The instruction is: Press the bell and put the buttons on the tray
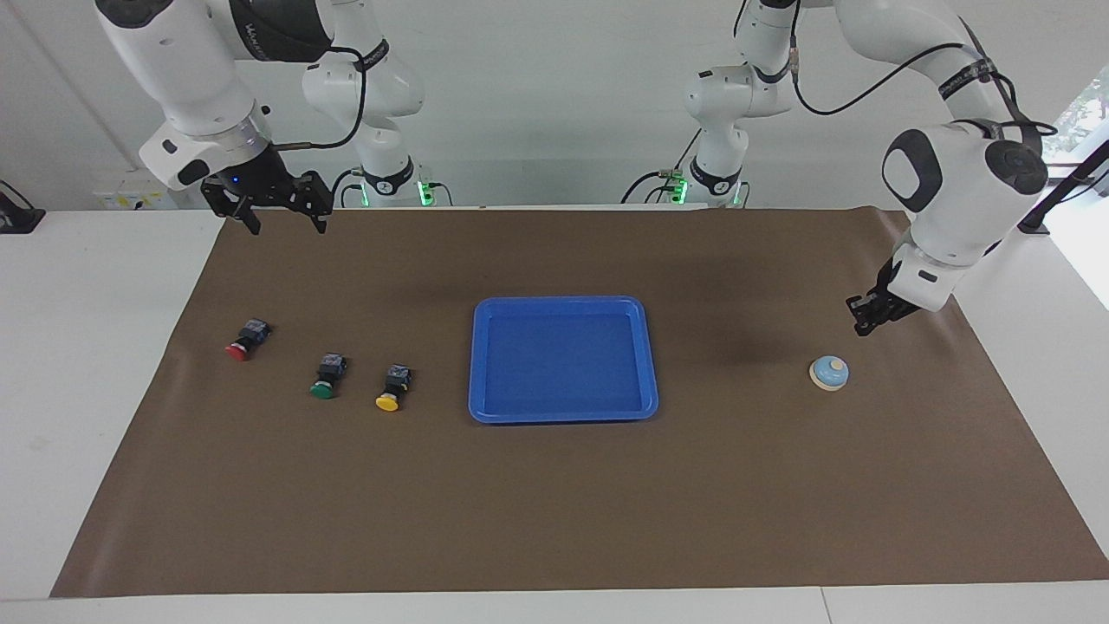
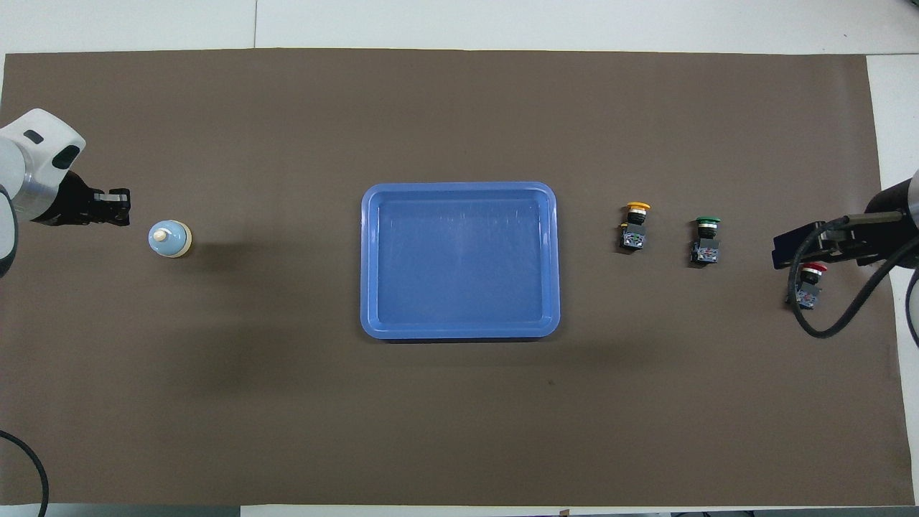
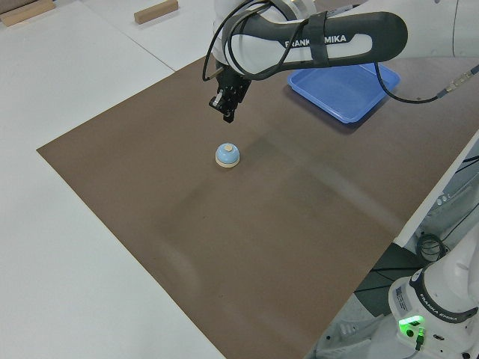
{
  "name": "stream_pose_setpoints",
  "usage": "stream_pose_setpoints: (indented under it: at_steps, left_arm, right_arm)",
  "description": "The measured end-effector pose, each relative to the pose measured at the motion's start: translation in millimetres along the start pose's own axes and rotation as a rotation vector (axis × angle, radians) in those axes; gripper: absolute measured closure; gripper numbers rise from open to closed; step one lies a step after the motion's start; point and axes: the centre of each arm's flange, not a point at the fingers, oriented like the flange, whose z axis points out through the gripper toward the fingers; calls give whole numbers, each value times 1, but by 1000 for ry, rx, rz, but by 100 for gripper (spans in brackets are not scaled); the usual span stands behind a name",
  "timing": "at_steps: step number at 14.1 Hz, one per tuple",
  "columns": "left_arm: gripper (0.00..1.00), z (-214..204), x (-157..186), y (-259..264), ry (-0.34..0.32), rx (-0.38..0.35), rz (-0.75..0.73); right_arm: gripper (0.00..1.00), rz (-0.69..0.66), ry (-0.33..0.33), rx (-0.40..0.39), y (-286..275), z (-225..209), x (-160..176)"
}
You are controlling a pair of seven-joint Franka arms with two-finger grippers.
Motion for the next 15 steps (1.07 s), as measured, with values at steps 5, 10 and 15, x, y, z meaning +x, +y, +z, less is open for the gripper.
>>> stream_pose_setpoints:
  at_steps: [5, 10, 15]
  left_arm:
    - [99, 45, -14, 7, -18, -2, 16]
    - [99, 71, -14, 11, 4, 0, 26]
    - [99, 45, -7, 13, -43, 0, 29]
  right_arm:
    - [0, 93, 84, 0, -31, 35, 11]
    - [0, 195, 109, 15, -75, 115, 37]
    - [0, 215, 175, 42, -75, 217, 54]
